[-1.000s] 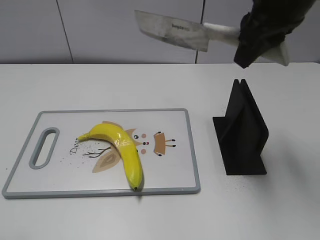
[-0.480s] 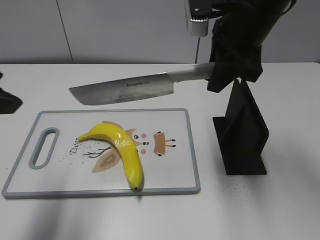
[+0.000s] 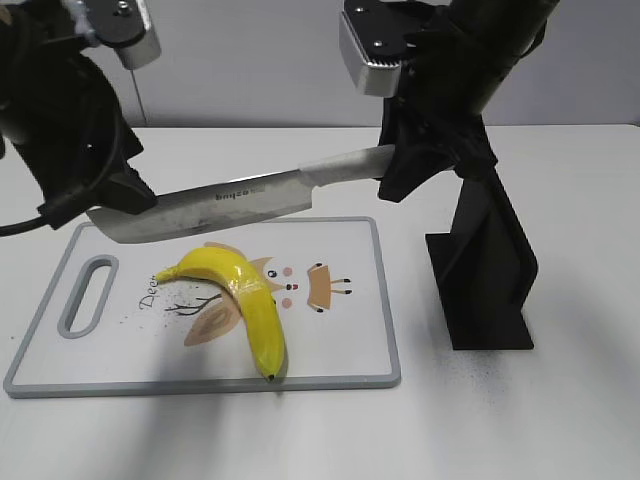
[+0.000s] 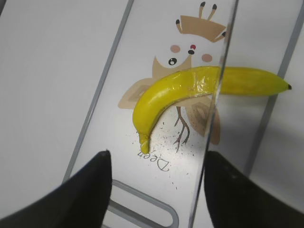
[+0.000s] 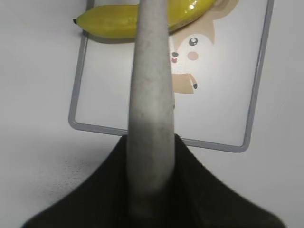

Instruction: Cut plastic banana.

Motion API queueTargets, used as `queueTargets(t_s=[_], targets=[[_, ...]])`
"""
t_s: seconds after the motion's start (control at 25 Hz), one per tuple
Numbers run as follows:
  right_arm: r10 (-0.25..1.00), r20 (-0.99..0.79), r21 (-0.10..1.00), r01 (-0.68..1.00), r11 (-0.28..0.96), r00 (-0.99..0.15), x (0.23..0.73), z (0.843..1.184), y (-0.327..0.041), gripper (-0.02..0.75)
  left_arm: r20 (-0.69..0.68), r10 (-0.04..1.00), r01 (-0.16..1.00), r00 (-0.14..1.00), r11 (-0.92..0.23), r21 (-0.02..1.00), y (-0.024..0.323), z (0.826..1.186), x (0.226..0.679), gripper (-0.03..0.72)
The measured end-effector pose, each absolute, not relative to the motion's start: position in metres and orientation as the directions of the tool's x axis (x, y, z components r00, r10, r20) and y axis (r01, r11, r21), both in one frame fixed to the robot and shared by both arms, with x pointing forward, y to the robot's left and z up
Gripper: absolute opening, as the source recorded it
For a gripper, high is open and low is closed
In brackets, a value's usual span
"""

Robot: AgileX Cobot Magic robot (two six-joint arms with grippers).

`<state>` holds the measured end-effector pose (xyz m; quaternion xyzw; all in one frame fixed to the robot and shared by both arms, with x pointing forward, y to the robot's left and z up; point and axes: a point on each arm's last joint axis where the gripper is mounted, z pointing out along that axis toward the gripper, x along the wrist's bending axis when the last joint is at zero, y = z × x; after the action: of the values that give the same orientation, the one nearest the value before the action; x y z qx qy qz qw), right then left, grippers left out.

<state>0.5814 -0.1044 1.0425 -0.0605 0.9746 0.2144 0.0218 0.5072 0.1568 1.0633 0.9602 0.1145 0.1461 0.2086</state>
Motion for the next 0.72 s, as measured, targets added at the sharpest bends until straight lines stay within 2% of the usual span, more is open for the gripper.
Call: queueTargets(t_s=[0.08,0.16,0.24,0.32,0.36,0.48,0.72], targets=[[-0.101,-0.085,0.427,-0.127,0.895,-0.991,0.584,1.042,-0.103,0.162,0.212,0.277,0.169,0.937,-0.893,0.418,0.153,1.053,0.515,0.555],[-0.092,-0.101,0.439,-0.127,0.889,-0.991,0.585,1.043,-0.102,0.162,0.19,0.273,0.18,0.943,-0.898,0.402,0.151,1.044,0.519,0.483],[-0.088,-0.104,0.446,-0.125,0.886,-0.991,0.586,1.043,-0.101,0.162,0.174,0.271,0.187,0.947,-0.902,0.39,0.15,1.037,0.522,0.35],[-0.082,-0.108,0.448,-0.123,0.886,-0.991,0.587,1.041,-0.1,0.162,0.166,0.272,0.191,0.948,-0.902,0.387,0.149,1.033,0.523,0.152],[-0.079,-0.108,0.447,-0.12,0.887,-0.991,0.588,1.039,-0.1,0.162,0.168,0.273,0.191,0.947,-0.902,0.388,0.148,1.032,0.524,0.09],[-0.078,-0.107,0.444,-0.118,0.888,-0.991,0.592,1.034,-0.099,0.162,0.17,0.265,0.183,0.949,-0.905,0.385,0.148,1.031,0.524,0.033],[-0.06,-0.021,0.41,-0.063,0.91,-0.998,0.598,1.005,-0.097,0.162,0.104,0.272,0.218,0.957,-0.906,0.362,0.145,1.006,0.527,0.019]])
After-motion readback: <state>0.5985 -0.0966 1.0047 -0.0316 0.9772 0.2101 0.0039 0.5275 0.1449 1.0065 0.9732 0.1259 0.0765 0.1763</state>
